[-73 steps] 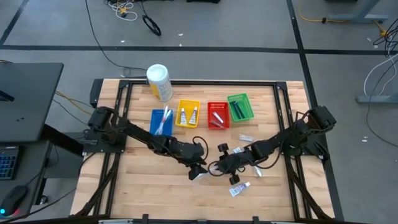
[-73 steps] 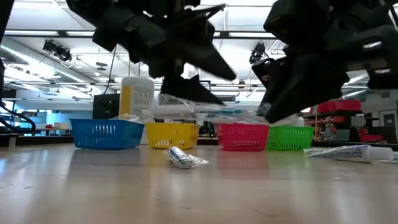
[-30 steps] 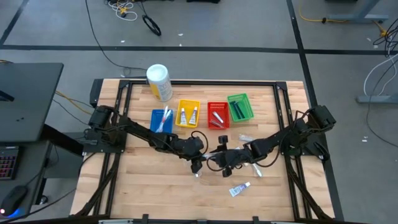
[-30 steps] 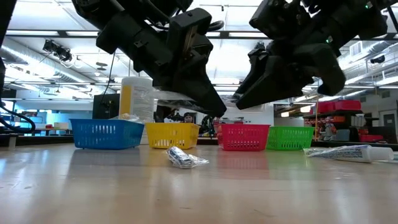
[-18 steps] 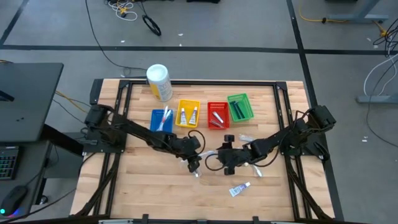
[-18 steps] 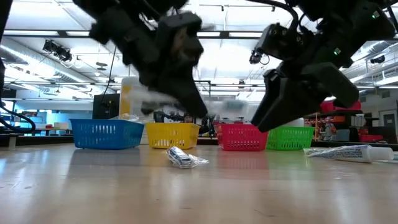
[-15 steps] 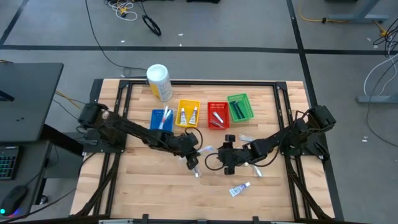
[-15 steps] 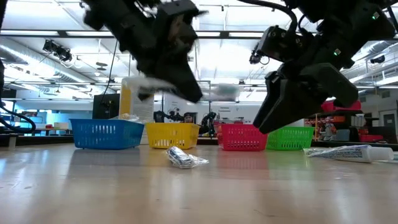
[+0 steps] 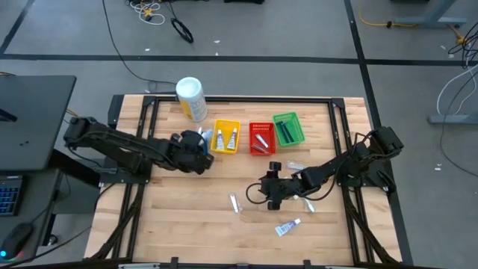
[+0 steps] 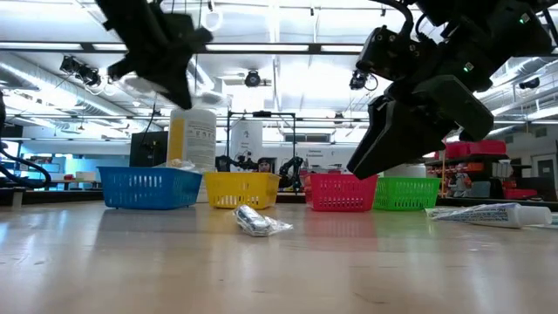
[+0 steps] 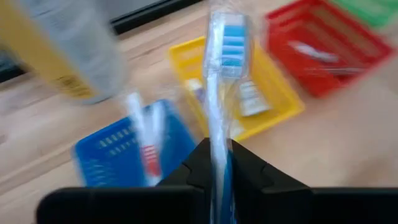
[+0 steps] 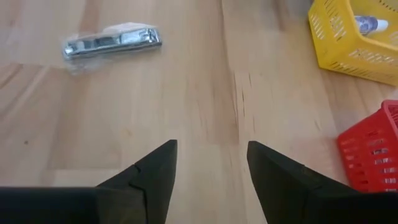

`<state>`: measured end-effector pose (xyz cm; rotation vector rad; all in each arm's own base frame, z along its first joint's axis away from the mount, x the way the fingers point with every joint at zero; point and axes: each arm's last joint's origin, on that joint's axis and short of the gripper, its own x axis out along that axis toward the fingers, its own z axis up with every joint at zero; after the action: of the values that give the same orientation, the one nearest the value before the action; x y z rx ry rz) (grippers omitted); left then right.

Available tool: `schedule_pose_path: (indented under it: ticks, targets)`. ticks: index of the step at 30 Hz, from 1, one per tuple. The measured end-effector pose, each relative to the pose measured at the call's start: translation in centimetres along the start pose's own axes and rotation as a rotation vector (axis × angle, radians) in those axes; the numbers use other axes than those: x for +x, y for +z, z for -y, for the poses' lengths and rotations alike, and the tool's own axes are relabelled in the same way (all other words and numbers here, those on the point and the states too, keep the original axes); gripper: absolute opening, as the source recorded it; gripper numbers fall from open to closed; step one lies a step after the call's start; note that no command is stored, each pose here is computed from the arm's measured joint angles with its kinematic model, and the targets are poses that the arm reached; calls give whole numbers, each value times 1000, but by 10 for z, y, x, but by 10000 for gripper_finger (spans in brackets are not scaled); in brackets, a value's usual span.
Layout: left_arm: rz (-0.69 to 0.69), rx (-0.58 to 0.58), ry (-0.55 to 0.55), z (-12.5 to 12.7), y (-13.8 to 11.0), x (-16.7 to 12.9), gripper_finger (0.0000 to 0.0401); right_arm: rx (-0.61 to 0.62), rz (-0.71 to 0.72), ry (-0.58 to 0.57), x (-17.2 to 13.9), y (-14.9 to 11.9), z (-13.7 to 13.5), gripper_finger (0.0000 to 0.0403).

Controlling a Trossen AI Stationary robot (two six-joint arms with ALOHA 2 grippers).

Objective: Pick & Place Travel size toiletries
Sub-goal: Put the blue toothbrush into the blue bin

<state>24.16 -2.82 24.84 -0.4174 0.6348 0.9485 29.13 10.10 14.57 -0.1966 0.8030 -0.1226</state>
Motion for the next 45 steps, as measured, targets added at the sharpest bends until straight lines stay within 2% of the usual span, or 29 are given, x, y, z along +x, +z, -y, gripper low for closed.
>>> schedule_pose_path:
  ticks: [3, 6, 9, 14, 17, 22, 29, 34, 39, 45]
  targets:
    - [0, -55, 59, -4, -5, 11, 64, 1, 1, 1, 0, 0, 0, 207]
    - [-18, -68, 123, -11, -15, 29, 69, 3, 6, 3, 0, 1, 0, 207]
    - [-22, -122, 207, -20, -25, 49, 60, 7, 15, 5, 0, 2, 0, 207]
    - [-58, -125, 304, -37, -37, 72, 37, 12, 26, 7, 0, 3, -1, 207]
    - [-53, -105, 296, -36, -38, 75, 26, 9, 25, 7, 0, 3, -1, 207]
    - [-46, -31, 247, -25, -26, 69, 16, 9, 25, 7, 0, 3, -1, 207]
    - [-205, 59, 117, -15, -22, 66, 22, 9, 25, 8, 0, 3, -1, 207]
    - [-250, 114, 96, -17, -20, 69, 53, 11, 22, 30, 0, 3, -1, 207]
    - [-298, 157, 69, -19, -18, 72, 104, 12, 18, 58, 0, 2, -2, 207]
    - [-335, 153, 61, -22, -17, 76, 158, 12, 18, 57, 0, 2, -2, 207]
